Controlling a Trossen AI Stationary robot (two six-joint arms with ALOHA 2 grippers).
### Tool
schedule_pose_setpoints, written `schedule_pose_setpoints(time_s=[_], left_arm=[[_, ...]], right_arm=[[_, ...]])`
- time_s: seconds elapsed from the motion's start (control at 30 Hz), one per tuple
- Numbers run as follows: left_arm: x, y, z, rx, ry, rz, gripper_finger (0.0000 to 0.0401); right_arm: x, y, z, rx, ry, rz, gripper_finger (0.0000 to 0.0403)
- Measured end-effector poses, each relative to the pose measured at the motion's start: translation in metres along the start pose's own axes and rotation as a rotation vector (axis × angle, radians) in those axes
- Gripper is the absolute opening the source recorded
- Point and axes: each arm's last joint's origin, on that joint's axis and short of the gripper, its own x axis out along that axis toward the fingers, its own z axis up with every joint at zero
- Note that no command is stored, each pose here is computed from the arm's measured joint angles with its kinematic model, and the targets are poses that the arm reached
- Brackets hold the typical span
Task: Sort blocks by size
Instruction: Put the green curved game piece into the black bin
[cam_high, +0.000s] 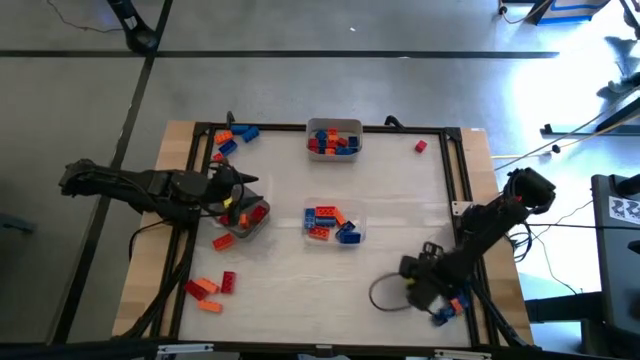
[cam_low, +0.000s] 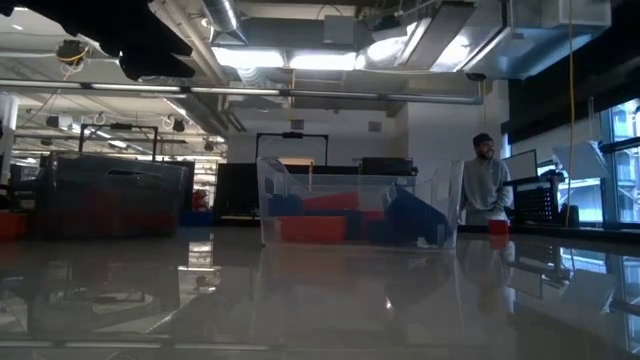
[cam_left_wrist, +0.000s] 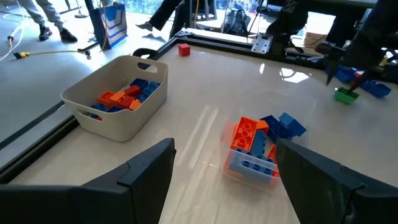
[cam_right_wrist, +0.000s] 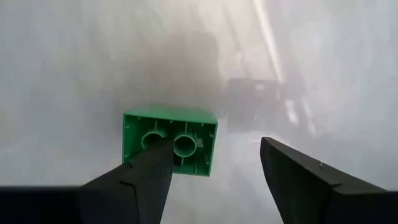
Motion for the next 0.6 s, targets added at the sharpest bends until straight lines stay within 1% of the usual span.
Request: schedule_pose_setpoints(time_s=[0.13,0.27,0.4,0.5,0.6], left_arm=[[0.003,-0.001,0.000,-0.001,0.008,0.002,0.0265],[0.004,-0.002,0.000,-0.015,0.007,0.002,0.0265],[0.004,-0.003,0.002,-0.026,-0.013,-0.003,0.0265],[0.004,-0.003,0.004,-0.035,-0.032,-0.007,0.0265],[0.004,-0.003,0.004,-0.035,-0.031,-0.007,0.0265]], right_arm=[[0.003,-0.015,0.029,0.041,-0.052,-0.046,0.0239],[0.005,-0.033,0.054,0.045,-0.049,-0.065,0.0239],[-0.004,-0.046,0.072,-0.024,-0.033,-0.084,0.0239],[-0.025,-0.051,0.084,-0.088,-0.058,-0.060,0.0239],[-0.035,-0.052,0.085,-0.161,-0.054,-0.050,0.0239]])
